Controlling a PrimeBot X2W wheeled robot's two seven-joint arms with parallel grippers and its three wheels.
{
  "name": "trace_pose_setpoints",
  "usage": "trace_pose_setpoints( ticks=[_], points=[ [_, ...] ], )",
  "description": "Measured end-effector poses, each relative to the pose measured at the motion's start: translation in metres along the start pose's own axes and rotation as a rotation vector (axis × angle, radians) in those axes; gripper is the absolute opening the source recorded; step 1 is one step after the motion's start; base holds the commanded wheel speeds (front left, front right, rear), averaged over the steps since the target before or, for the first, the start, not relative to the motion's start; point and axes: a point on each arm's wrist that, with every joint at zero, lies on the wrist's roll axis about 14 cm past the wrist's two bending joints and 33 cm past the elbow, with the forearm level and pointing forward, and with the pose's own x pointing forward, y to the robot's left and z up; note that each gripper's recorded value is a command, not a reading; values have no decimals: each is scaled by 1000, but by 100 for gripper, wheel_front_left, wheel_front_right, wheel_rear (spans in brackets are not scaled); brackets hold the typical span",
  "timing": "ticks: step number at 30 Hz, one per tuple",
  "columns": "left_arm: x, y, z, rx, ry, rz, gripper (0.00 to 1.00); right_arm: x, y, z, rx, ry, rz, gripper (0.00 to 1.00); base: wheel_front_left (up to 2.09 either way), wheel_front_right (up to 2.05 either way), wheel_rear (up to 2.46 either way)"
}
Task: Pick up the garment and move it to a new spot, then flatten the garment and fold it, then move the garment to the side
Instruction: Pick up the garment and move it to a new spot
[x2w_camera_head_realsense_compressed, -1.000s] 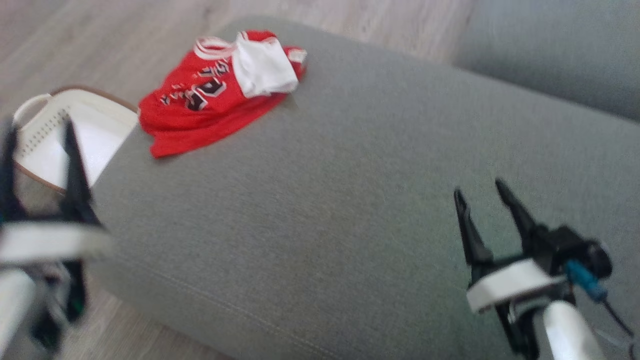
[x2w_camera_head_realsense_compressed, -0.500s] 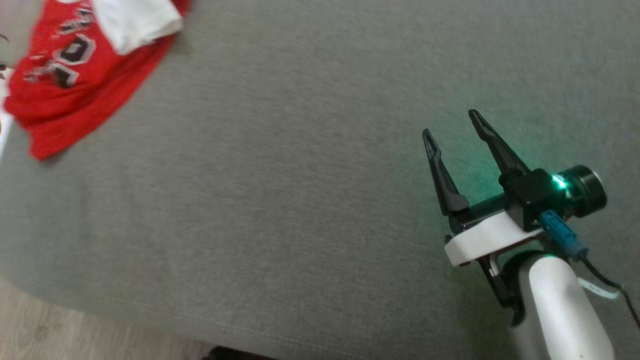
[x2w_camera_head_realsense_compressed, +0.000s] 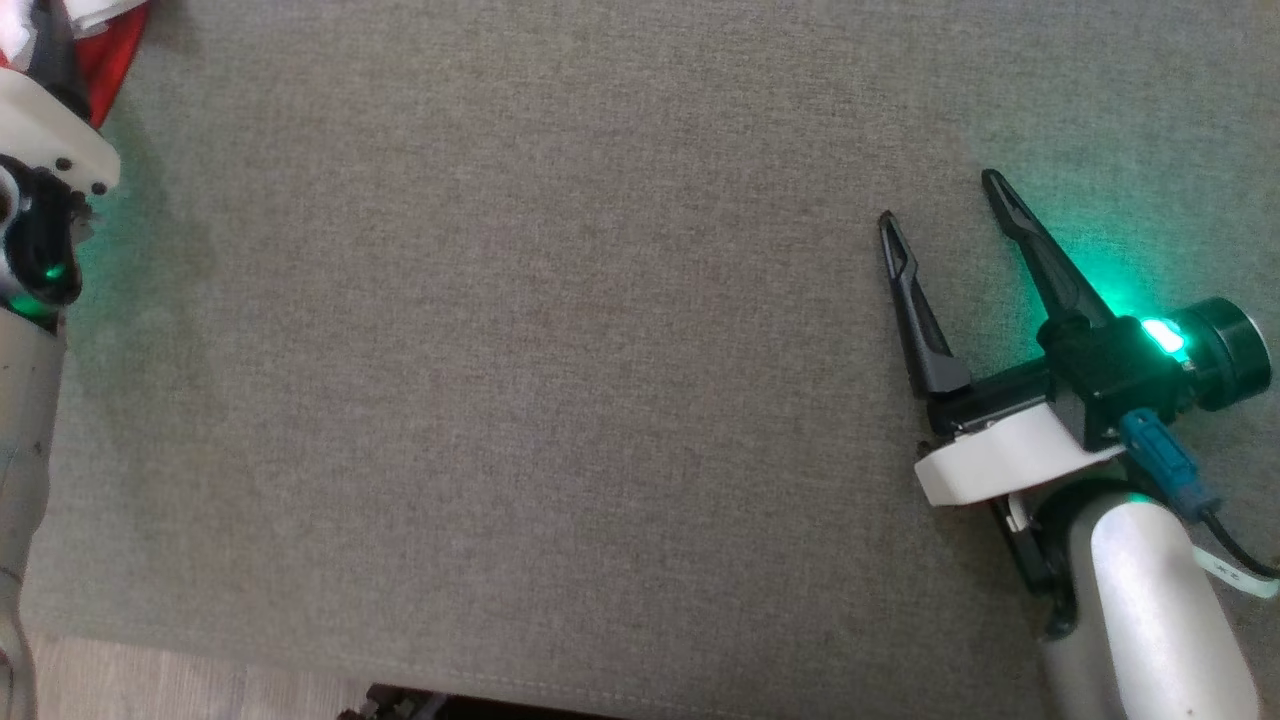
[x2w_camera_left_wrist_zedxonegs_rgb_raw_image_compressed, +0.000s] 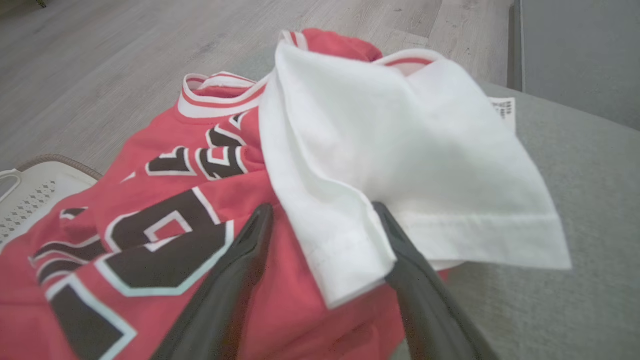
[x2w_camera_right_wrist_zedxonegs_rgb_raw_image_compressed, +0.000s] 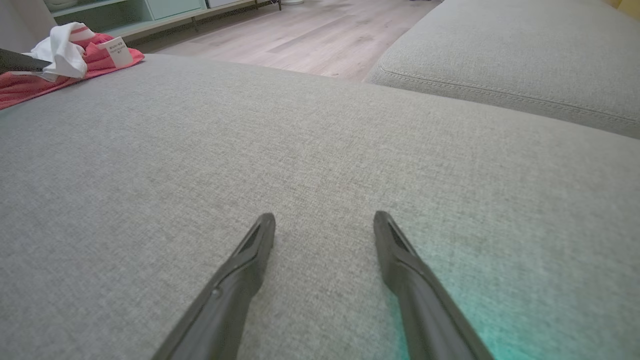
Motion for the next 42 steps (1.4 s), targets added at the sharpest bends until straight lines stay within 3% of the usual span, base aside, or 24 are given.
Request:
trace_pose_setpoints(
  ticks=[3,4,7,14,23,28,34,42],
  points=[
    [5,1,-6,-2,23,8,97,0,-2,-1,2,2,-4,100,0,0,0],
    [5,0,-6,-2,25,6,49,0,-2,-1,1,0,-6,100,0,0,0],
    [4,-1,-4,3,25,-6,0,-1,-6,0,-2,0,-19,100,0,0,0],
    [-4,-5,16,22,-44,-20,0,-6,-8,5,3,-10,-27,100,0,0,0],
    [-49,-23,104,112,-285,-109,0,-30,-14,37,22,-100,-66,100,0,0,0],
    [-95,-52,161,191,-429,-196,0,-56,-21,52,47,-149,-109,100,0,0,0],
    [-164,-116,215,260,-586,-358,0,-103,-35,55,81,-182,-199,100,0,0,0],
    [-288,-264,271,242,-849,-743,0,-159,-62,67,100,-262,-340,100,0,0,0]
  ],
)
